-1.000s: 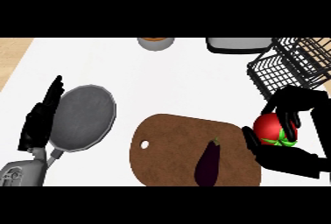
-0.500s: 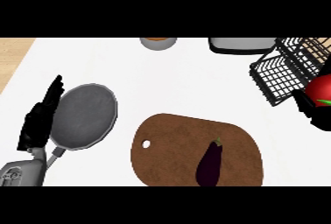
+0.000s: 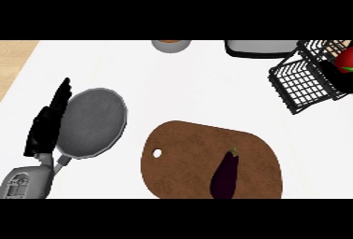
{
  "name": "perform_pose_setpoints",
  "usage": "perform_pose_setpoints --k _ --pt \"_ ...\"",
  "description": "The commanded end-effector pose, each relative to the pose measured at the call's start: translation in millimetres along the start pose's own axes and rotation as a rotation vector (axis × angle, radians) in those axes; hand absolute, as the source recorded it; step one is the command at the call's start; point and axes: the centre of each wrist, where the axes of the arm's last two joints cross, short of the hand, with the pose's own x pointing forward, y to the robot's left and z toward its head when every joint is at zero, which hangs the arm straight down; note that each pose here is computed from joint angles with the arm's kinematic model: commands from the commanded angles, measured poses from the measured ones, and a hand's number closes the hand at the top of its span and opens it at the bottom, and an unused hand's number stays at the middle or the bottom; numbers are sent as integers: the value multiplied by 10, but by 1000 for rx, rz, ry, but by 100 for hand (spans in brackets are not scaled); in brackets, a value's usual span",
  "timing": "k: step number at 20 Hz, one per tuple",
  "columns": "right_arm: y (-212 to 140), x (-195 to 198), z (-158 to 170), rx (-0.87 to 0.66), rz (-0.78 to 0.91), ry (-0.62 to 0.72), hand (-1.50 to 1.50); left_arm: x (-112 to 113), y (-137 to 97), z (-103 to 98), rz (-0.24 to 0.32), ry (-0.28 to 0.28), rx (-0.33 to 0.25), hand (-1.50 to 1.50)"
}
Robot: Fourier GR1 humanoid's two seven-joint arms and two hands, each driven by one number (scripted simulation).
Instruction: Pick the tomato from the cutting board and place it in the tiered basket
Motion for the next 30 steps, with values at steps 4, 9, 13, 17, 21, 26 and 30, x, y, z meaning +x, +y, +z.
perform_pose_setpoints --k 4,9,13,17,21,26,30 --pt "0 -365 -200 -54 287 52 150 152 31 5 4 -4 -7 0" --pt "9 -783 -486 -47 252 38 150 -16 18 49 -3 -10 7 0" --pt "191 -997 -543 16 238 -3 150 119 -146 113 1 1 -14 0" --pt "177 -1076 -593 101 161 2 150 194 44 28 -2 -2 -14 0" --pt "231 -1381 -589 157 119 31 150 91 -52 -1 -8 -21 -8 0" --pt "587 -1691 -321 268 -56 219 -150 42 -103 53 -2 -7 -6 0" --pt "698 -1707 -324 266 -79 190 -150 231 28 -26 -1 -10 -12 0"
